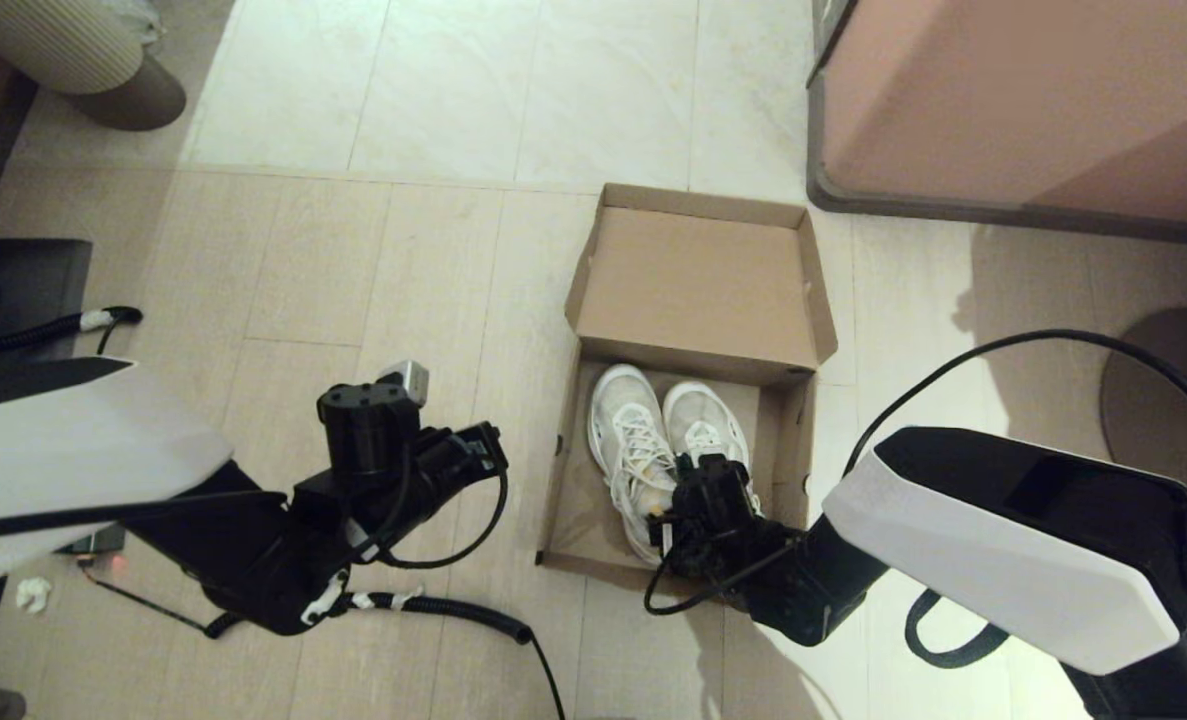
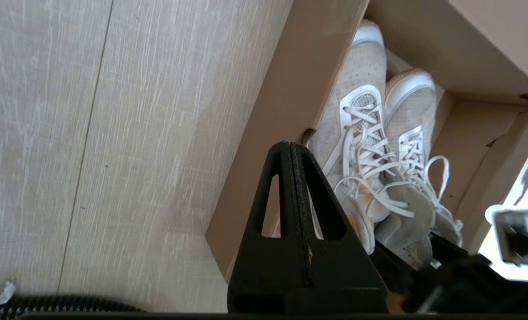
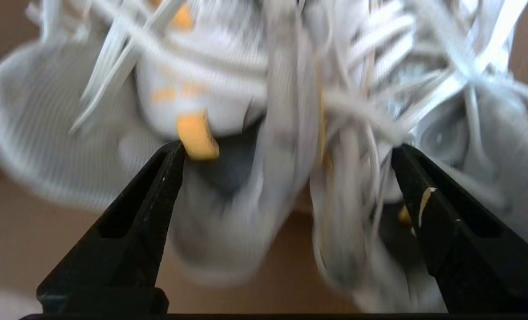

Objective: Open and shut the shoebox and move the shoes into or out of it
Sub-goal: Put the shoes out of the shoe box

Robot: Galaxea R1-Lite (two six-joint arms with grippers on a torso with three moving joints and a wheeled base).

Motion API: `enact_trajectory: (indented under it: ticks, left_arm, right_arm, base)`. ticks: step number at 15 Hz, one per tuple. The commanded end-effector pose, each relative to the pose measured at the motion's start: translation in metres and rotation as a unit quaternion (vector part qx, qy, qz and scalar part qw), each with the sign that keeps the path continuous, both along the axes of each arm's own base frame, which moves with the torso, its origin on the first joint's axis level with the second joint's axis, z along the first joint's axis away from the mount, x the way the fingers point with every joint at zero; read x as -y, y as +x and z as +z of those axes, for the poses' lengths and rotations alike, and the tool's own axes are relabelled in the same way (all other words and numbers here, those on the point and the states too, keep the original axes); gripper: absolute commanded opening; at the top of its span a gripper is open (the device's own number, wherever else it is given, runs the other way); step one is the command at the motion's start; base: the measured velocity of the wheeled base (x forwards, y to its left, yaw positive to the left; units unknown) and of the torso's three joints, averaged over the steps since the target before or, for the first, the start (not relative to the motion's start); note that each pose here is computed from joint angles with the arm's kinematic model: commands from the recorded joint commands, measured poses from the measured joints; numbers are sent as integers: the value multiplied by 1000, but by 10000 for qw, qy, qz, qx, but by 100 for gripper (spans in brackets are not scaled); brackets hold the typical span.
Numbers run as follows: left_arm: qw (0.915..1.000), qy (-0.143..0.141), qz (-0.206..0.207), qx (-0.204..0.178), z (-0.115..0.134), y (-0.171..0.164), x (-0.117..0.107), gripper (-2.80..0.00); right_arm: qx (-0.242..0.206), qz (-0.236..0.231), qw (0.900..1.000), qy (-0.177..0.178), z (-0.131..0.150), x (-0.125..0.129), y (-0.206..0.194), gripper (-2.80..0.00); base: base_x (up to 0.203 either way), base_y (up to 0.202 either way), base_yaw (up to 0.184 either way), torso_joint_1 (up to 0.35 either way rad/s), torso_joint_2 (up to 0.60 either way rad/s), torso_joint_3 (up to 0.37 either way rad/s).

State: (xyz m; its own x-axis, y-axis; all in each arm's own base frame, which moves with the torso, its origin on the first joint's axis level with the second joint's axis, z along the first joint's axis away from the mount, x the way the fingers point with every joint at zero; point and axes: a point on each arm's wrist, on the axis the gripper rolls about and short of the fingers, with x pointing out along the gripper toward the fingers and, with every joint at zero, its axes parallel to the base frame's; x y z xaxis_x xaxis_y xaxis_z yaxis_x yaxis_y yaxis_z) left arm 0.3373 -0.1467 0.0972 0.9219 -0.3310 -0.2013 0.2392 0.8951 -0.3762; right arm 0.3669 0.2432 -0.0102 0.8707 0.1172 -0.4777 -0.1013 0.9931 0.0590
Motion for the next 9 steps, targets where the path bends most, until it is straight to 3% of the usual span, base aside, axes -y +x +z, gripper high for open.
enact_trajectory:
  ticks: [1, 5, 9]
  left_arm:
    - [10000, -42, 8, 62, 4, -1, -1, -280]
    - [10000, -55, 9, 74, 6, -2, -1, -280]
    - [9999, -72, 35, 76, 6, -1, -3, -280]
  right_arm:
    - [-31, -48, 10000, -23, -10, -1, 6, -280]
    - [86, -364, 9991, -188, -21, -4, 14, -280]
    - [166, -319, 9993, -89, 3, -4, 12, -280]
  base:
    - [0, 0, 0, 0, 0, 0]
    - [0, 0, 0, 0, 0, 0]
    - [0, 0, 0, 0, 0, 0]
